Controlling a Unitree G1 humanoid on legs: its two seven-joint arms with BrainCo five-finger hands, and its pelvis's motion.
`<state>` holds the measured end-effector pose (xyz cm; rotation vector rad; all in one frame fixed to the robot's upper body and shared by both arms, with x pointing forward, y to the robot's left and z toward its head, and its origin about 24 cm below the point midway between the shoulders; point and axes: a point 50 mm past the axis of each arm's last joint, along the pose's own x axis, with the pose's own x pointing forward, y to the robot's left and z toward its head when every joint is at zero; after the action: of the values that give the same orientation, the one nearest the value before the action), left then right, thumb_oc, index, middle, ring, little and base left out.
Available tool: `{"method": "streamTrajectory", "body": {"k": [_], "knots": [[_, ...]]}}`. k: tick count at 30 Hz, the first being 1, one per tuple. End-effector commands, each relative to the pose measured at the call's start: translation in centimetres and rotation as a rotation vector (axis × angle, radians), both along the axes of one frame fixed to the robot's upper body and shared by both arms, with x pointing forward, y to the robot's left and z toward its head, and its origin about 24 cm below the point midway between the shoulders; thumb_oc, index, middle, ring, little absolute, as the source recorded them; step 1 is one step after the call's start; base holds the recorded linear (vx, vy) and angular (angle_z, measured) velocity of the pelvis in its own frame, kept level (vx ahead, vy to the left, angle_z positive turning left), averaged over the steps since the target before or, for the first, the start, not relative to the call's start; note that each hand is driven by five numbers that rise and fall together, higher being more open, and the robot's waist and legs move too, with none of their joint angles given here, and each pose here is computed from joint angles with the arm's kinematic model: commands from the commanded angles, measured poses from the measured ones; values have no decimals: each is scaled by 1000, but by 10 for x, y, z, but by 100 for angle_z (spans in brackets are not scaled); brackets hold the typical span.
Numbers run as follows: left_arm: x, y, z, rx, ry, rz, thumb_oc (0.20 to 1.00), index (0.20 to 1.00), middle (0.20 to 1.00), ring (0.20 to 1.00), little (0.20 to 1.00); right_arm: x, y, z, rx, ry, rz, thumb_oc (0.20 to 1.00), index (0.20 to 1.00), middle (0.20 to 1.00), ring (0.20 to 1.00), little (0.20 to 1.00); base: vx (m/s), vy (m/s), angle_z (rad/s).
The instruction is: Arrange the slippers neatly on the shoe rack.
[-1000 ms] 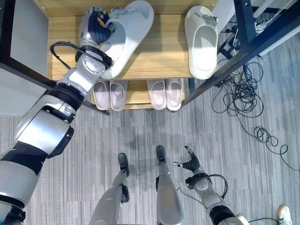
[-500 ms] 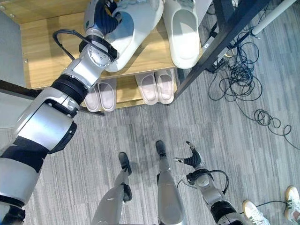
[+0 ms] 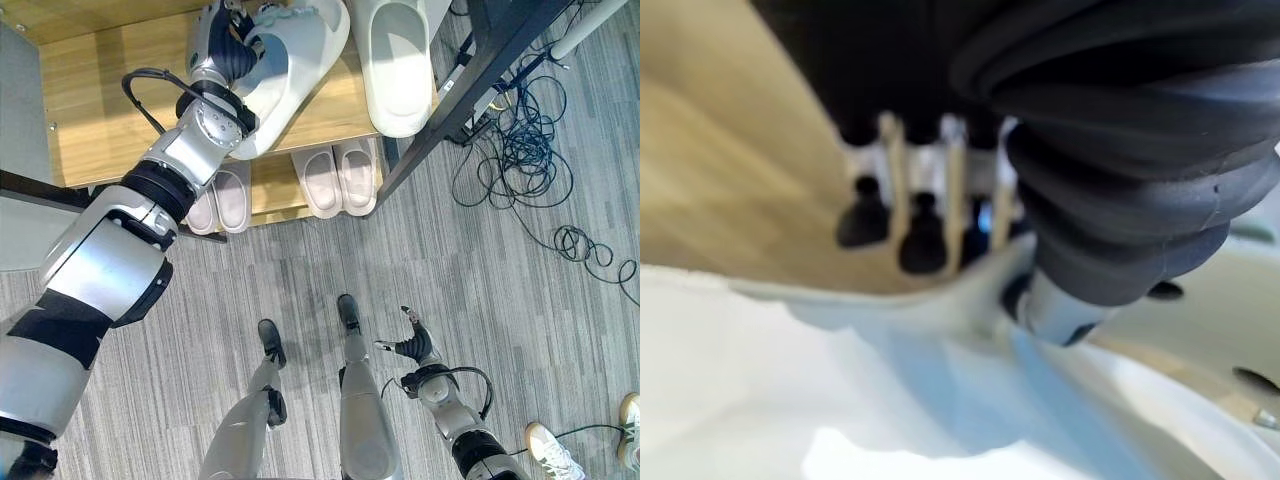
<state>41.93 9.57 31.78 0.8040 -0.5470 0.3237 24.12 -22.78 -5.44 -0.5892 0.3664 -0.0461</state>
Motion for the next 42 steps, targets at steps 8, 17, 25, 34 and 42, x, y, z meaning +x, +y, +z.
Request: {"method": "streamTrajectory", "body": {"k": [8, 17, 25, 34, 42], "knots": [[-22, 6, 84, -37, -227, 56, 398, 398, 398, 398, 398, 5, -16, 9, -11, -55, -41, 1000, 1000, 1000, 1000, 1000, 0, 0, 0], [-26, -16, 81, -141, -243, -97, 1000, 1000, 1000, 1000, 1000, 3, -15, 3, 1, -11, -43, 1000, 1000, 1000, 1000, 1000, -5, 1, 0], [-20, -11, 67, -266, -168, -175, 1000, 1000, 1000, 1000, 1000, 1, -16, -4, -9, 35, -58, 1000, 1000, 1000, 1000, 1000, -10, 2, 0], [-10, 36, 44, -246, -125, -90, 1000, 1000, 1000, 1000, 1000, -2, -17, -9, 2, 61, -91, 1000, 1000, 1000, 1000, 1000, -3, -1, 0], [0, 63, -5, -220, 9, -34, 1000, 1000, 1000, 1000, 1000, 1, -15, -11, 0, 77, -106, 1000, 1000, 1000, 1000, 1000, -14, 0, 4]]}}
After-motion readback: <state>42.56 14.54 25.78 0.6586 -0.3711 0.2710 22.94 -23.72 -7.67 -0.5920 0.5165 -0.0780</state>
